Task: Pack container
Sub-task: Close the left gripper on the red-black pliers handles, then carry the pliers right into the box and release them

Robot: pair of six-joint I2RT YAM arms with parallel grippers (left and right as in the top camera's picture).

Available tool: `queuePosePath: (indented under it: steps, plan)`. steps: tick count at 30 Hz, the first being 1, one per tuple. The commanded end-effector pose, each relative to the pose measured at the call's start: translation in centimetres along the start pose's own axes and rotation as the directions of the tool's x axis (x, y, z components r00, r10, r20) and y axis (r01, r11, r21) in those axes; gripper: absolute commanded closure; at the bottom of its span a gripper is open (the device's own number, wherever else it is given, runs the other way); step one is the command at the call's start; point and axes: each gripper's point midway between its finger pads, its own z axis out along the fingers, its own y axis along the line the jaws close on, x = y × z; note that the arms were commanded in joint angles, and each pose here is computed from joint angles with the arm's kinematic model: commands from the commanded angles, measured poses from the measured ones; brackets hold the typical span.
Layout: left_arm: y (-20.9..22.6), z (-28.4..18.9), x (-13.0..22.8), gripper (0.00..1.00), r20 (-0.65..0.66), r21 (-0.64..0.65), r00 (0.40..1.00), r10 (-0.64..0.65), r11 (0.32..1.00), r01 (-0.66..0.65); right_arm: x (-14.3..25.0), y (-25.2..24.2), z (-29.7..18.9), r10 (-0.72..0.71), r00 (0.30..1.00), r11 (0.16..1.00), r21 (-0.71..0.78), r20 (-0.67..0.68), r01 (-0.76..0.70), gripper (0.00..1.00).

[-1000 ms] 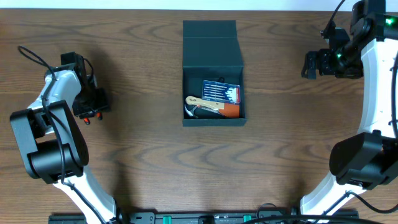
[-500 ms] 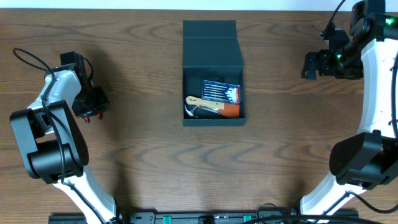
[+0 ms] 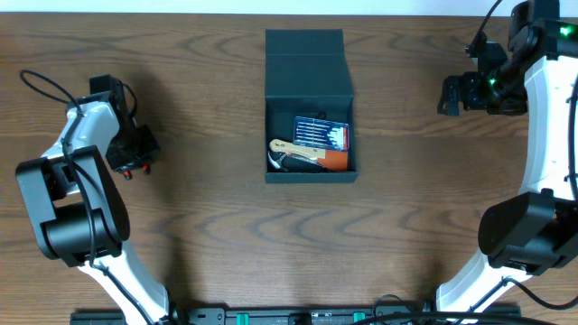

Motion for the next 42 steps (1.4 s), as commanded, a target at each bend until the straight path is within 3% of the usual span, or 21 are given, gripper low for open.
queuePosePath:
  steps: [1, 7, 12, 15, 17, 19, 23, 28, 30, 33, 42]
  plan:
    - [-1.9, -2.0, 0.4, 0.94, 0.041, -0.002, 0.992, 0.122, 0.993, -0.122, 0.0, -0.1, 0.4, -0.004, 1.0, 1.0, -0.012, -0.005, 0.004, 0.01]
    - [-7.4, -7.7, 0.7, 0.94, 0.185, 0.006, 0.915, 0.358, 0.931, -0.365, -0.1, -0.1, 0.4, -0.004, 1.0, 1.0, -0.011, -0.005, 0.004, 0.01]
    - [-12.4, -13.4, 2.5, 0.94, 0.338, -0.02, 0.761, 0.553, 0.813, -0.582, -0.1, -0.1, 0.4, -0.005, 1.0, 1.0, -0.011, -0.004, 0.004, 0.01]
    - [-15.5, -16.4, 4.6, 0.95, 0.412, -0.086, 0.572, 0.709, 0.655, -0.751, -0.1, -0.1, 0.4, -0.005, 1.0, 1.0, -0.011, -0.004, 0.005, 0.01]
    - [-17.8, -18.2, 6.5, 0.94, 0.444, -0.159, 0.38, 0.811, 0.489, -0.858, -0.1, -0.1, 0.4, -0.005, 1.0, 1.0, -0.011, -0.004, 0.005, 0.01]
    - [-19.6, -19.2, 7.9, 0.94, 0.458, -0.213, 0.237, 0.857, 0.365, -0.906, -0.1, -0.1, 0.4, -0.005, 1.0, 1.0, -0.011, -0.004, 0.005, 0.01]
    - [-23.4, -19.7, 11.4, 0.94, 0.431, -0.32, -0.095, 0.897, 0.053, -0.946, 0.0, -0.1, 0.4, -0.004, 1.0, 1.0, -0.012, -0.005, 0.004, 0.01]
    - [-27.3, -18.9, 14.9, 0.94, 0.417, -0.357, -0.325, 0.849, -0.176, -0.917, 0.0, -0.1, 0.4, -0.004, 1.0, 1.0, -0.012, -0.005, 0.004, 0.01]
    - [-28.6, -18.3, 15.6, 0.94, 0.42, -0.361, -0.372, 0.828, -0.224, -0.905, 0.0, -0.1, 0.4, -0.004, 1.0, 1.0, -0.012, -0.006, 0.004, 0.01]
    - [-30.2, -16.9, 15.7, 0.94, 0.421, -0.361, -0.388, 0.82, -0.241, -0.901, 0.1, 0.0, 0.4, -0.003, 1.0, 1.0, -0.013, -0.012, 0.003, 0.01]
    - [-31.4, -9.8, 15.2, 0.94, 0.35, -0.273, -0.358, 0.865, -0.272, -0.923, 0.1, 0.0, 0.4, -0.004, 1.0, 1.0, -0.013, -0.011, 0.004, 0.01]
